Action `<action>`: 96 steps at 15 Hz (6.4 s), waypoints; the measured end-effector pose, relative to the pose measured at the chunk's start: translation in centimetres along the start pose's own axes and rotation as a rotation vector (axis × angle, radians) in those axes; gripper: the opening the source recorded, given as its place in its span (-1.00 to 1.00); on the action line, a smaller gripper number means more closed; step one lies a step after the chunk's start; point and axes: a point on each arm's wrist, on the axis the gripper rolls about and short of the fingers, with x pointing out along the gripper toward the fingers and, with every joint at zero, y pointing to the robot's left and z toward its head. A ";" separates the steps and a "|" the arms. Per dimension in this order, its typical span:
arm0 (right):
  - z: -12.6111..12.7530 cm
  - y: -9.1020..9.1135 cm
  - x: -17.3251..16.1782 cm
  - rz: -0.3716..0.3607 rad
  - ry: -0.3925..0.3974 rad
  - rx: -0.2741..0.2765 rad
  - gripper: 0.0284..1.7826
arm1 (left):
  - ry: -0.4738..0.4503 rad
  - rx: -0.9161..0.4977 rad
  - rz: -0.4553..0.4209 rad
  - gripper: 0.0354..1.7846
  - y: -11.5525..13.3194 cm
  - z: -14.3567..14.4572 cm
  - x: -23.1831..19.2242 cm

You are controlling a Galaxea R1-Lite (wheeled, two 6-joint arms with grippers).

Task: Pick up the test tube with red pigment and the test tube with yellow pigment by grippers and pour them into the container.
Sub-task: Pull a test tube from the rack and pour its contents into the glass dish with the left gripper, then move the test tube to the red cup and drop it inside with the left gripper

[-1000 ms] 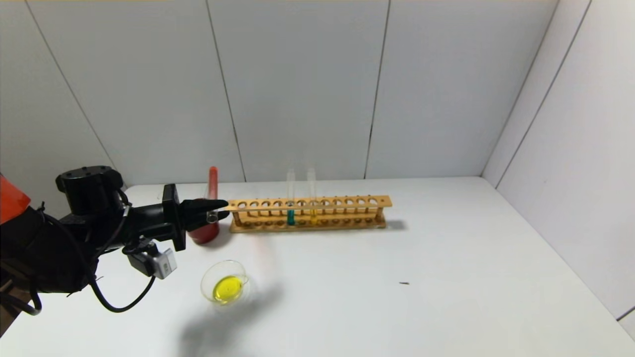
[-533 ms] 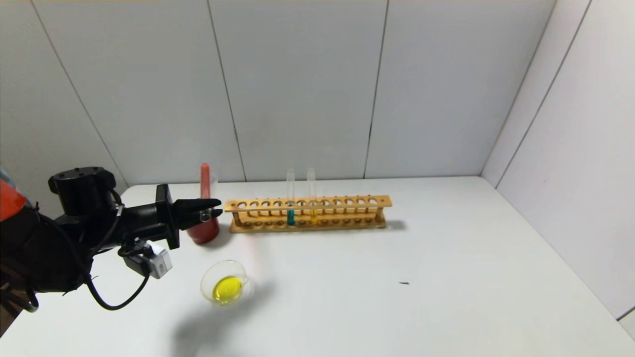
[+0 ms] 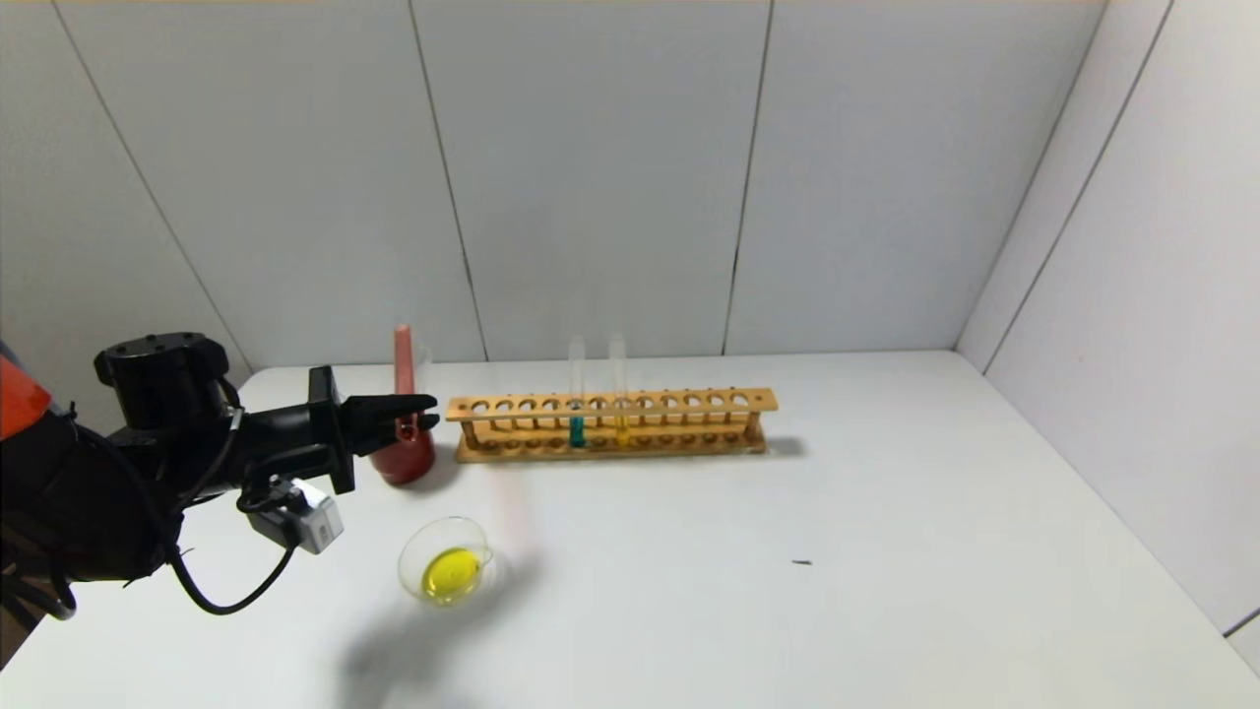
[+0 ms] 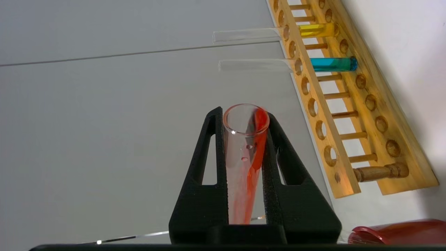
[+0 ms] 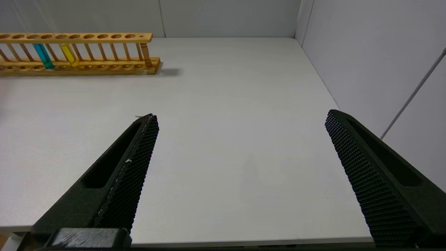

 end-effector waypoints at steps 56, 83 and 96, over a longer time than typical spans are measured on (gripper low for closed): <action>0.0 0.0 0.0 0.000 0.000 0.000 0.96 | 0.890 -0.367 0.329 -0.67 7.0 2.9 0.5; 0.0 0.0 0.0 0.000 0.000 0.000 0.96 | 0.962 -1.177 0.676 -0.67 11.7 6.5 4.6; 0.0 0.0 0.0 0.000 0.000 0.000 0.96 | 0.950 -1.210 0.702 -0.67 8.0 4.0 6.6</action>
